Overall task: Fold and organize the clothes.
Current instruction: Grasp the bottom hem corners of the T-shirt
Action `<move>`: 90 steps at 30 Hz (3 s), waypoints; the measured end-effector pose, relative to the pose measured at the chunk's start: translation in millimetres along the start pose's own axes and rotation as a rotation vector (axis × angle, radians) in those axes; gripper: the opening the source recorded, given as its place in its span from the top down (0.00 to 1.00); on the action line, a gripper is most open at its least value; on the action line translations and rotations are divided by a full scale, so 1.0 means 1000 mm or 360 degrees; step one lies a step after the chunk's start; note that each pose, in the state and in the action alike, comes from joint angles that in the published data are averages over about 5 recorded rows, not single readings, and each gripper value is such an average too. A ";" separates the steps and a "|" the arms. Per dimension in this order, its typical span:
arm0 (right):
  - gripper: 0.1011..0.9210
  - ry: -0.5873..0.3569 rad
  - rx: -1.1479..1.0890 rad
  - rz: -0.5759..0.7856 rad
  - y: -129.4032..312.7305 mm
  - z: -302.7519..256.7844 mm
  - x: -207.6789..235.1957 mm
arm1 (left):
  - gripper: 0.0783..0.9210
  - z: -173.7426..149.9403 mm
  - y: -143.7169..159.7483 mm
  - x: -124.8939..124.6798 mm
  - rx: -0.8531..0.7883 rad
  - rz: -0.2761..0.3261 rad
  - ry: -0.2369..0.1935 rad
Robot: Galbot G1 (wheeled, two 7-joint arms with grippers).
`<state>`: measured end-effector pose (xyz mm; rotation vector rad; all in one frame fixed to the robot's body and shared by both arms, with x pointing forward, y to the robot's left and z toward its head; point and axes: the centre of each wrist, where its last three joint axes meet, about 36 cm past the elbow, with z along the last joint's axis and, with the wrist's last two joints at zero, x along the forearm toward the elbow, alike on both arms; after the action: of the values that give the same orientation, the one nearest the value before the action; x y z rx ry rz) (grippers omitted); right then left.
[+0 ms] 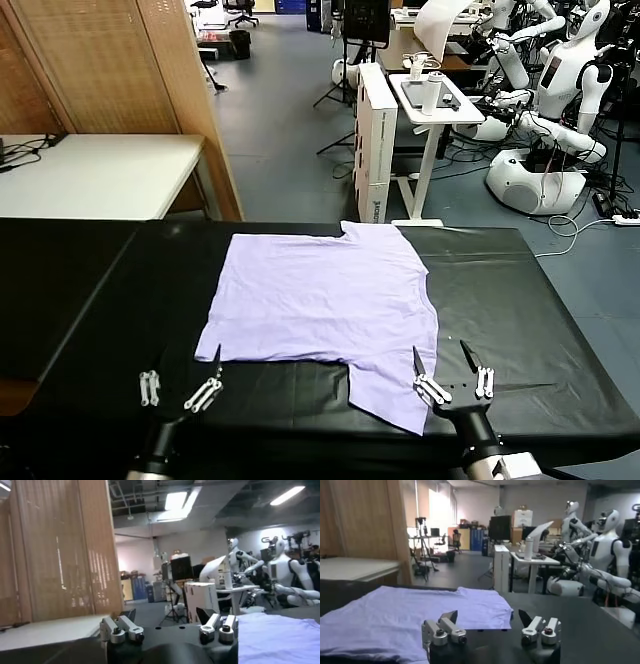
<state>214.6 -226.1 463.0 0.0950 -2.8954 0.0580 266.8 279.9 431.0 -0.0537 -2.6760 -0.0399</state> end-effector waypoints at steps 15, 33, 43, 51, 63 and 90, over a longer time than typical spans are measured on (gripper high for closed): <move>0.02 0.0189 -0.0074 0.0021 -0.007 -0.016 -0.005 | 0.02 -0.008 0.018 -0.033 0.0035 0.0018 0.0062; 0.02 0.0385 -0.0088 0.0027 -0.014 -0.018 -0.020 | 0.02 -0.002 0.017 -0.042 0.0069 0.0002 0.0155; 0.02 0.0506 -0.0164 0.0007 -0.017 -0.007 -0.033 | 0.02 0.001 0.015 -0.043 0.0107 0.0018 0.0161; 0.02 0.0560 -0.0202 -0.0032 -0.007 0.000 -0.030 | 0.02 -0.001 0.011 -0.039 0.0122 0.0032 0.0149; 0.02 0.0660 -0.0219 -0.0060 0.005 0.016 -0.030 | 0.02 -0.002 0.009 -0.035 0.0118 0.0040 0.0144; 0.94 0.0705 -0.0212 -0.0101 0.013 0.022 -0.025 | 0.79 -0.025 0.007 0.010 -0.0039 0.0083 0.0247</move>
<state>233.0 -212.6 434.7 0.1316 -2.4441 -0.1115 269.1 286.6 458.5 -0.1228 -2.5177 -0.0581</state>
